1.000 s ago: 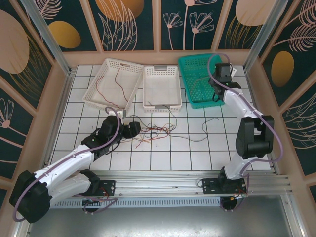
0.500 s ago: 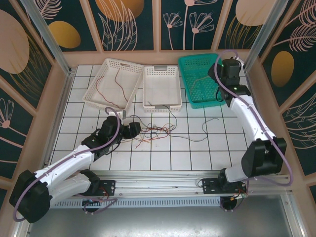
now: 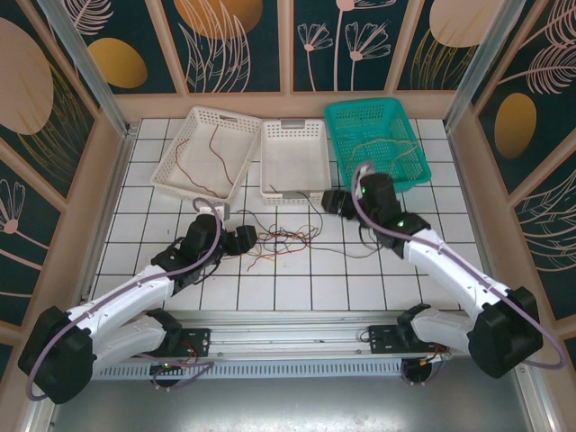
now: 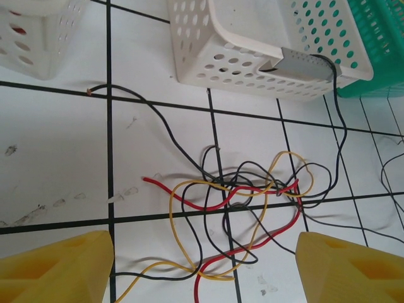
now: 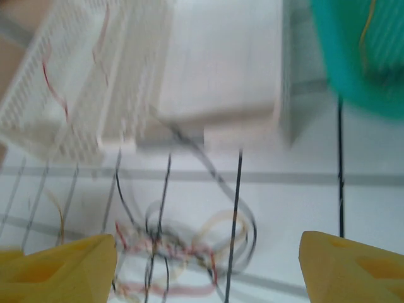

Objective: Untangle the cables

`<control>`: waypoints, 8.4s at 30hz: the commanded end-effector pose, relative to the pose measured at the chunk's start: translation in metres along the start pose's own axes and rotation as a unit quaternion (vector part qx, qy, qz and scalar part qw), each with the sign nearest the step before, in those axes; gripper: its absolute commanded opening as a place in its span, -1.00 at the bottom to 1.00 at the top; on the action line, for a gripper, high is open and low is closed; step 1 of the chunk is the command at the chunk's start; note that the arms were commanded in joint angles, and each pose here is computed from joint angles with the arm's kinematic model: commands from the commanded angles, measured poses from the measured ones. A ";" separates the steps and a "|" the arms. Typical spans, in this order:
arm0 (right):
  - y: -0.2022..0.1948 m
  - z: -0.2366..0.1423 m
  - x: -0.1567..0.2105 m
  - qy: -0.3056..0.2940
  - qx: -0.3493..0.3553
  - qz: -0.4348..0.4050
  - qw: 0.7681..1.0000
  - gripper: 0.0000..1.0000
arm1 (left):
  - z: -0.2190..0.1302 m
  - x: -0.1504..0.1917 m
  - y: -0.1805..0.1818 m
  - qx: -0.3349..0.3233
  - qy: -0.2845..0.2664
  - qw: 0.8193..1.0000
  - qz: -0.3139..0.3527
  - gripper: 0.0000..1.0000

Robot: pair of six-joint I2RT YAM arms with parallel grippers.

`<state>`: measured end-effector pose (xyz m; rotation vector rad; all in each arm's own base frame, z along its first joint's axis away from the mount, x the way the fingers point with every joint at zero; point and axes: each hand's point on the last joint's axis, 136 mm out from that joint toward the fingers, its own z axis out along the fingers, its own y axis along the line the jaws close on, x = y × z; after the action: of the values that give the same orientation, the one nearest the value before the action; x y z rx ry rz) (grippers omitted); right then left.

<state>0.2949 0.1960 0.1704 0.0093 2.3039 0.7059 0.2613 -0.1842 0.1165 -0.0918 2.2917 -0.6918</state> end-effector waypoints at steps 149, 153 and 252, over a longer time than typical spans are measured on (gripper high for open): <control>0.125 -0.406 -0.229 -0.466 -0.085 0.008 0.881 -1.00 | -0.114 -0.067 0.033 -0.141 -0.151 0.978 -0.024 -1.00; 0.108 -0.415 -0.225 -0.492 -0.074 0.030 0.867 -1.00 | -0.154 -0.096 0.027 -0.155 -0.196 0.968 -0.014 -1.00; 0.168 -0.382 -0.196 -0.381 -0.257 0.027 0.888 -1.00 | 0.115 0.024 -0.266 0.327 -0.044 0.926 0.184 -1.00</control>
<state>0.1610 0.1402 0.5965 -0.0030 1.3997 1.1772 0.2959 -0.4763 0.1125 0.6262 1.9385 -1.0827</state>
